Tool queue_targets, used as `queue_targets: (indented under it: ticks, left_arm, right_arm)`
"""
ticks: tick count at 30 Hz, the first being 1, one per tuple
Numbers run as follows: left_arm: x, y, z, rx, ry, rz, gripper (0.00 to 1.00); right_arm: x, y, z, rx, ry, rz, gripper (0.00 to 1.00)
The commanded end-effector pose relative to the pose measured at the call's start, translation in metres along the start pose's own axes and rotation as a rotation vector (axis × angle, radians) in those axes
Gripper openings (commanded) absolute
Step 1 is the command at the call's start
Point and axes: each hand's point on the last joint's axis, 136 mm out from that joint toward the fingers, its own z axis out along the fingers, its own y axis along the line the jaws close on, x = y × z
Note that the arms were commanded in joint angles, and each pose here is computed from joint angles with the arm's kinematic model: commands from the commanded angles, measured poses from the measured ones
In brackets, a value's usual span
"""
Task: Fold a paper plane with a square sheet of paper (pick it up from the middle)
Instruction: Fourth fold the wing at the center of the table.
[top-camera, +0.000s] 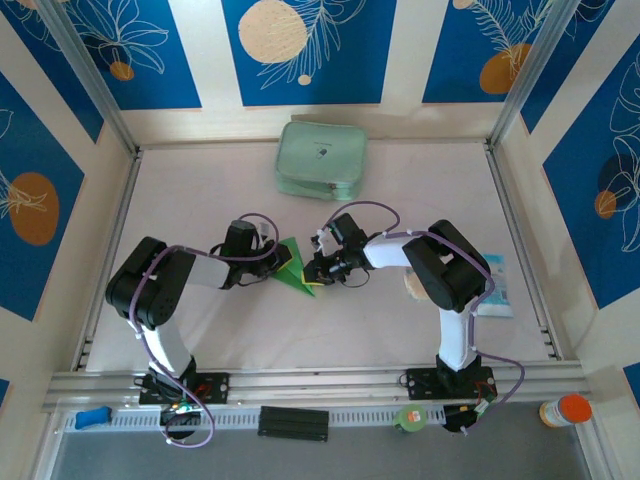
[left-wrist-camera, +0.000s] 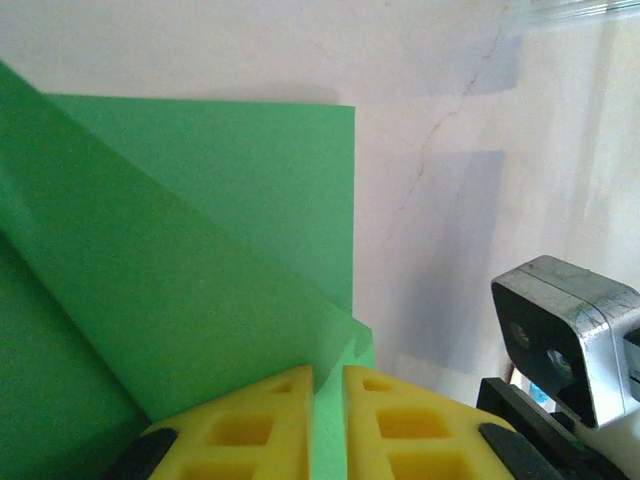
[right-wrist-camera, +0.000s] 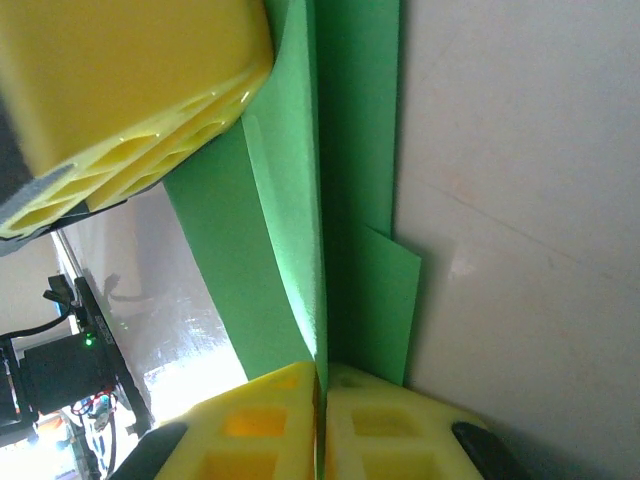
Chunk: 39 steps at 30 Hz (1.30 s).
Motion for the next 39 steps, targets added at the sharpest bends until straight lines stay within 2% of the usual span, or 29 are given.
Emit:
queue_targets:
  ticks: [1, 11, 20, 31, 39]
  left_arm:
    - [-0.004, 0.001, 0.003, 0.010, 0.002, 0.014, 0.16]
    - [-0.003, 0.005, 0.003, -0.003, 0.013, 0.009, 0.16]
    - [0.002, 0.016, 0.003, -0.031, 0.022, -0.004, 0.16]
    - [0.004, 0.019, 0.003, -0.035, 0.023, -0.011, 0.16]
    - [0.005, 0.019, 0.004, -0.028, 0.023, -0.015, 0.16]
  right_arm:
    - [0.042, -0.077, 0.015, 0.256, 0.098, 0.120, 0.11]
    - [0.040, -0.069, 0.014, 0.228, 0.092, 0.097, 0.12]
    - [0.022, -0.013, -0.009, 0.064, 0.031, 0.034, 0.21]
    - [0.029, 0.002, -0.019, 0.031, 0.065, 0.050, 0.21]
    - [0.034, -0.003, -0.015, 0.035, 0.092, 0.072, 0.16]
